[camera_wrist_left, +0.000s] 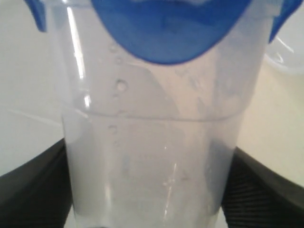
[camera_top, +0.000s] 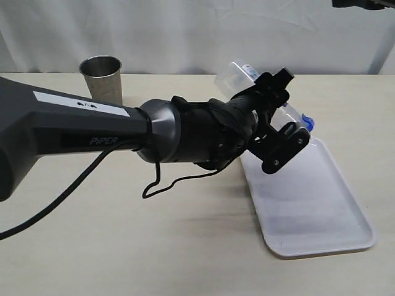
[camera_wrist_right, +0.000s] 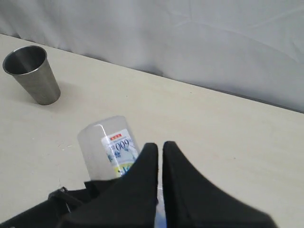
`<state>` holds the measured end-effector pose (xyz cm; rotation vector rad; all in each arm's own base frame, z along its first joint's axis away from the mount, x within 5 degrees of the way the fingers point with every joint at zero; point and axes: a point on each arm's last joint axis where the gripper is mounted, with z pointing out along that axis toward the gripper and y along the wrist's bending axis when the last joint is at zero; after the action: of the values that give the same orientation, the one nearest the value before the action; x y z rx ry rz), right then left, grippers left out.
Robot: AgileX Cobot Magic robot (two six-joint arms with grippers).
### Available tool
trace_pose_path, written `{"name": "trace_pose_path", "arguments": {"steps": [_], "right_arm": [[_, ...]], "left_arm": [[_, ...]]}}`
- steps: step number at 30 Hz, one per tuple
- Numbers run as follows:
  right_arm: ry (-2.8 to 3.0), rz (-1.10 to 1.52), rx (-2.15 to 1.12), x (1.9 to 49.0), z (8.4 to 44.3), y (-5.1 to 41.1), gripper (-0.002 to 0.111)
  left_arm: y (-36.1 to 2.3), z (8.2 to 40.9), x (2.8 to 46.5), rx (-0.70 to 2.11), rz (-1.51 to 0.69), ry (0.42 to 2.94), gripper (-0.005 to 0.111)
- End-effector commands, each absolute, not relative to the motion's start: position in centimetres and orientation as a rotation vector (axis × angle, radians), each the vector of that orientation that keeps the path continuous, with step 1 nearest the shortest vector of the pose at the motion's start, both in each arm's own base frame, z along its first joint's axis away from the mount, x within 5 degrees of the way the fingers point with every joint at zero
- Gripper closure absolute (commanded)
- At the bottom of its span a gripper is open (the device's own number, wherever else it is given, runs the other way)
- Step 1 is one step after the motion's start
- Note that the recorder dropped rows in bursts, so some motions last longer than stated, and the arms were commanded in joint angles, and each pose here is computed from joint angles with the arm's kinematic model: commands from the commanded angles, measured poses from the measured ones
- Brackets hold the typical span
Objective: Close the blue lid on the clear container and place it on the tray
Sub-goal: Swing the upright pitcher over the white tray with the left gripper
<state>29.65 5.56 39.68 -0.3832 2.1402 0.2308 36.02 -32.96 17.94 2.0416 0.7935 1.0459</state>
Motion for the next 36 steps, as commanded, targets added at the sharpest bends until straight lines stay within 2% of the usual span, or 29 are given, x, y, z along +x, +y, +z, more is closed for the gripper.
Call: {"name": "trace_pose_path", "arguments": {"steps": [1,10,21,24,32,36], "right_arm": [[2.125,0.226,-0.37,29.5,40.1,5.4,0.104],[2.136,0.232,-0.374,29.5,40.1,5.4,0.104],[2.146,0.24,-0.376,29.4,40.0,5.5,0.104],[2.148,0.242,-0.375,29.4,40.0,5.5,0.104],[2.163,0.25,-0.365,29.3,39.9,5.5,0.104],[2.192,0.209,-0.333,29.3,39.7,5.1,0.104]], "left_arm": [[-34.4,18.2,35.2,2.045,0.991,0.733,0.107],[-35.8,17.9,33.9,2.067,0.874,0.672,0.107],[-36.7,17.4,32.9,2.048,0.646,0.755,0.107],[-36.7,17.3,32.7,2.018,0.572,0.834,0.107],[-37.9,17.4,31.6,1.738,0.085,1.205,0.107],[-38.2,17.6,31.6,1.587,-0.069,1.346,0.107]]}}
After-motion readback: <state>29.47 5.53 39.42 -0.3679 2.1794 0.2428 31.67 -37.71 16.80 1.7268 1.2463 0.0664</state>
